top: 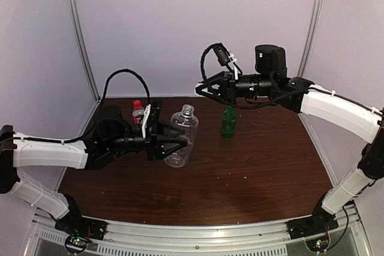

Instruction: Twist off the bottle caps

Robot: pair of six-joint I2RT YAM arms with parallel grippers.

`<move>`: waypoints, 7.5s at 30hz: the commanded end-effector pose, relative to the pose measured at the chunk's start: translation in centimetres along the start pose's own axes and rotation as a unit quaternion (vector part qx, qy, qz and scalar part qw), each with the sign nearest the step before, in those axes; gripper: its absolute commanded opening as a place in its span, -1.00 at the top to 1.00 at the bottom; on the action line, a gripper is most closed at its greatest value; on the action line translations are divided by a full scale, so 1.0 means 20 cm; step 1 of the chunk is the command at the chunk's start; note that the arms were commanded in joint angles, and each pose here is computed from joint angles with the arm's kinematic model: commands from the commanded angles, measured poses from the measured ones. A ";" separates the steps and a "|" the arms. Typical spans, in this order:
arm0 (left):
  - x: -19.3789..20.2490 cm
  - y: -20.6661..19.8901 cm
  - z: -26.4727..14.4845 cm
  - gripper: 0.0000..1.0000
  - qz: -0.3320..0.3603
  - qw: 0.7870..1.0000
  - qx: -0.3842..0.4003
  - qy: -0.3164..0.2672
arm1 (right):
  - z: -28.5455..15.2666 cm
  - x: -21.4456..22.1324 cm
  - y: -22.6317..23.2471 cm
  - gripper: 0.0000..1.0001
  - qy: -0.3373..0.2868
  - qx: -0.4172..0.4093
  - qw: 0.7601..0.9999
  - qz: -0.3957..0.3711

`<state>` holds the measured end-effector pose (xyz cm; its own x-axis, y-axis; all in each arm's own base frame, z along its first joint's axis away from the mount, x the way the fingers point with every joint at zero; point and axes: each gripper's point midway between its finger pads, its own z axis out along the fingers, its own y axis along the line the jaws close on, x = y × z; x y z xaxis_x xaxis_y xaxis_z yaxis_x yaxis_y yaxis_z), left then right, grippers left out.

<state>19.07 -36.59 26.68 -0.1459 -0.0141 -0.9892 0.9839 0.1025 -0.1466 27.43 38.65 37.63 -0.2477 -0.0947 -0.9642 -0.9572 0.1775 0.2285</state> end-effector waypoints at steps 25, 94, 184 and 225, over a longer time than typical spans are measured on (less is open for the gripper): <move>-0.16 0.32 -0.38 0.22 0.048 0.952 -0.301 -0.022 | 0.17 1.22 -0.64 0.83 0.197 0.198 0.957 0.082; -0.01 0.17 -0.14 0.14 0.052 0.988 -0.142 0.004 | -0.09 0.23 0.06 -0.80 0.006 0.024 1.000 0.002; -0.10 0.94 -0.85 -0.95 -0.026 0.809 -0.585 0.057 | 0.38 0.75 -0.75 0.71 0.178 0.312 0.933 -0.003; 0.23 1.67 -0.84 -0.61 -0.079 0.802 -0.551 0.218 | 0.29 0.58 -0.63 -0.52 0.157 0.292 0.943 -0.020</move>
<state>48.33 -15.98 16.31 -0.5442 0.2091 -0.8125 0.2702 0.9605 0.0662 37.94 41.61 21.48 -0.3426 -0.3969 -0.8515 -0.7450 0.6669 -0.0111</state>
